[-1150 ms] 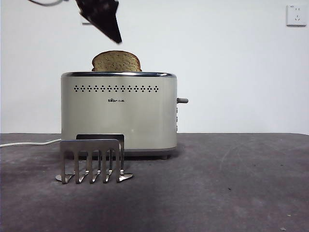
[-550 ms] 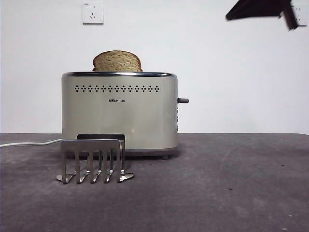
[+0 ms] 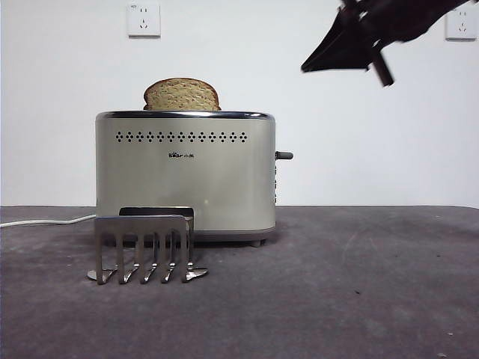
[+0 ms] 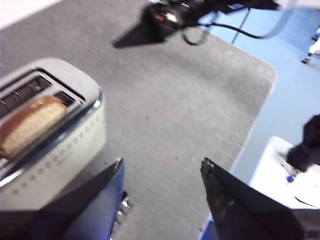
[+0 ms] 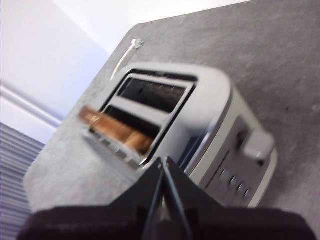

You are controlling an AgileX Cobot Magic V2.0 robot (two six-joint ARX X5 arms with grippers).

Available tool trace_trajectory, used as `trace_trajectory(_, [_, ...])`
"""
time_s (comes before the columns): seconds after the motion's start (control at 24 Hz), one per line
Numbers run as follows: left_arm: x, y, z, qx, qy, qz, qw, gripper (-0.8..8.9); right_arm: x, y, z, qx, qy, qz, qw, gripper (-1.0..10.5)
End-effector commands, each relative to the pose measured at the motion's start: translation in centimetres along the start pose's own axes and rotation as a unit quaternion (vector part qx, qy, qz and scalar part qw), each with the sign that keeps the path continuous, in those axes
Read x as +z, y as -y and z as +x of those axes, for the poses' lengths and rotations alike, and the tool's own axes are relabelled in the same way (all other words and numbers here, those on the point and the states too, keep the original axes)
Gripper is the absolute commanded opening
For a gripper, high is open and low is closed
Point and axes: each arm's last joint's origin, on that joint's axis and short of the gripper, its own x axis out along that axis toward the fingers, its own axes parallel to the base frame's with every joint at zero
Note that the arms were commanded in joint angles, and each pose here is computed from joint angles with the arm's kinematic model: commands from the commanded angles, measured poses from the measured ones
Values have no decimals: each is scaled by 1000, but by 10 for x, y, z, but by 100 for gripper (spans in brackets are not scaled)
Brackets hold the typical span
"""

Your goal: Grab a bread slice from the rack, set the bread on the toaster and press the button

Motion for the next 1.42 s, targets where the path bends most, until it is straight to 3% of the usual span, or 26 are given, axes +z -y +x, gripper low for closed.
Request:
trace_trajectory(0.04, [-1,1,0,-7,-4,-5,1000,265,2,11,17,-10,-7,5,1000,-13])
trace_trajectory(0.92, [-1,1,0,-16,-2,-5,1000,251,-36,80,99,-51,-56,17,997,-13])
trace_trajectory(1.42, [-1,1,0,-15,-3,-4,1000,251,-60,97,108,-74,-119,19,990,-13])
